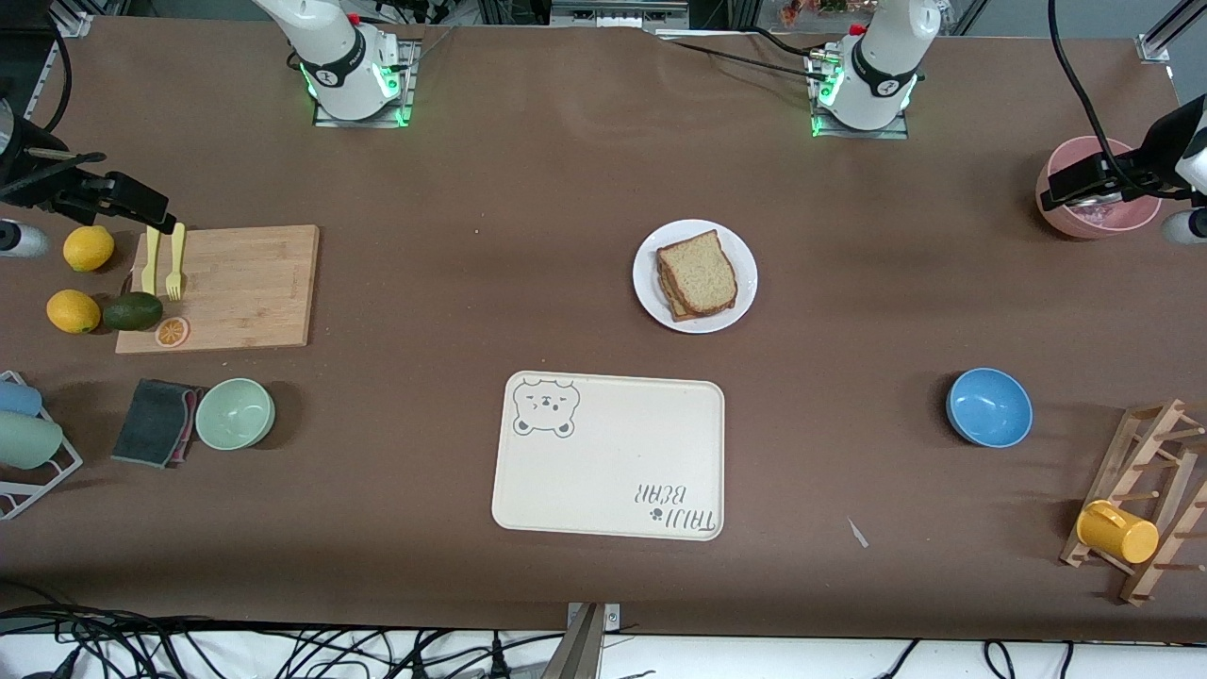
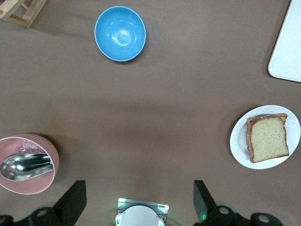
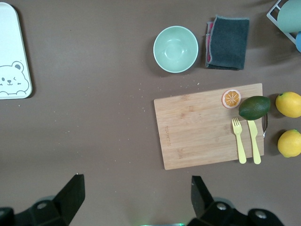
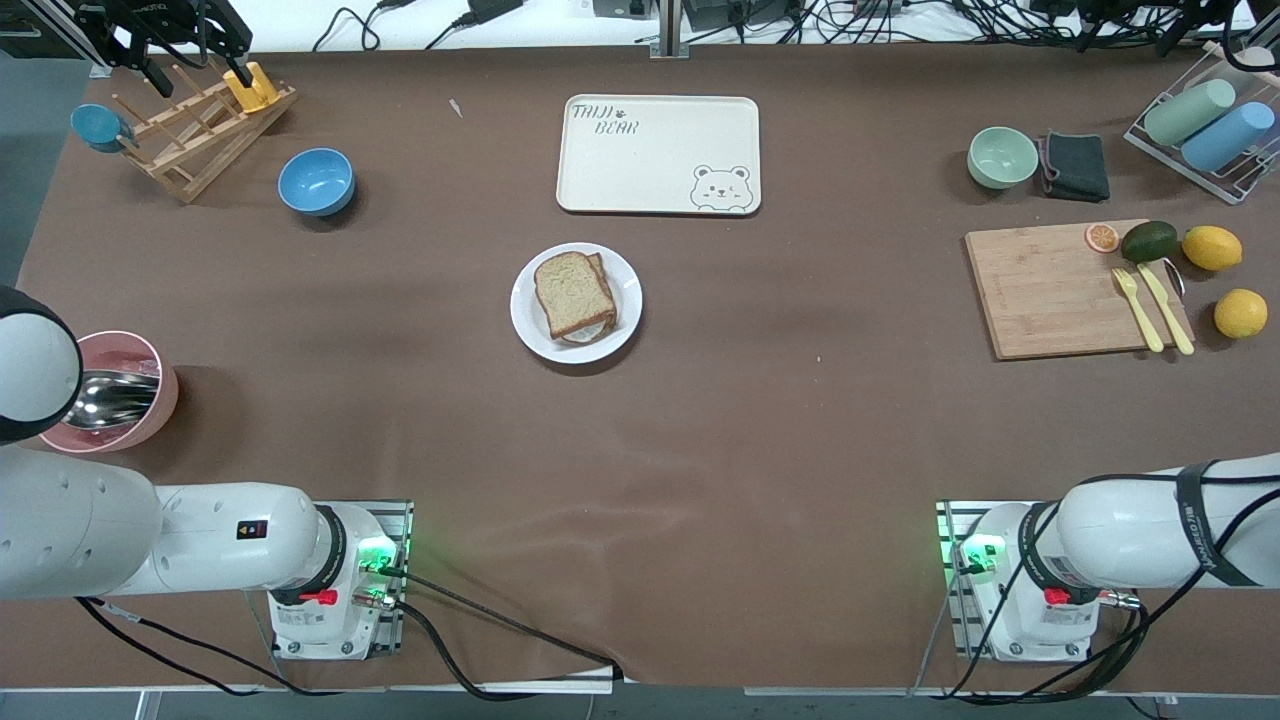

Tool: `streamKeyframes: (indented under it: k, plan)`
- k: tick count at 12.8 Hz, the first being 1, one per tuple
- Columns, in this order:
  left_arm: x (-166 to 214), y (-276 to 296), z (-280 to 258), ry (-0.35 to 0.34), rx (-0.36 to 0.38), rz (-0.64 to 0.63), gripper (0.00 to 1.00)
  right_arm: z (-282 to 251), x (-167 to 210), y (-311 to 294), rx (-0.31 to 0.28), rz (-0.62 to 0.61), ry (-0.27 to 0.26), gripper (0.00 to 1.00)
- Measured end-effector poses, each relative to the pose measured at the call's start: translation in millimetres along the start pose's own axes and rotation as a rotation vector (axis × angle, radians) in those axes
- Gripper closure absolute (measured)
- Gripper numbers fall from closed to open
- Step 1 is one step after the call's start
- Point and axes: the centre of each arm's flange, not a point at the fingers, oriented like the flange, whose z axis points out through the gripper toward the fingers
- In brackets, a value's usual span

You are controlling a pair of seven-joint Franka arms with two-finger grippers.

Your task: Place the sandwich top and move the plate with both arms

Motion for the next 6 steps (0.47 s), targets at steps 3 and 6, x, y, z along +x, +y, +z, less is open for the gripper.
streamKeyframes:
  k: [3,6]
  plan:
    - [-1.5,-0.2,1.2,-0.014,0.001,0.0,0.0,-0.3,0.0,-0.1,0.0,0.0,0.001,0.0]
    - [-1.8,-0.2,1.3,-0.016,0.001,0.0,0.0,-1.0,-0.7,-7.6,0.0,-0.012,0.003,0.0]
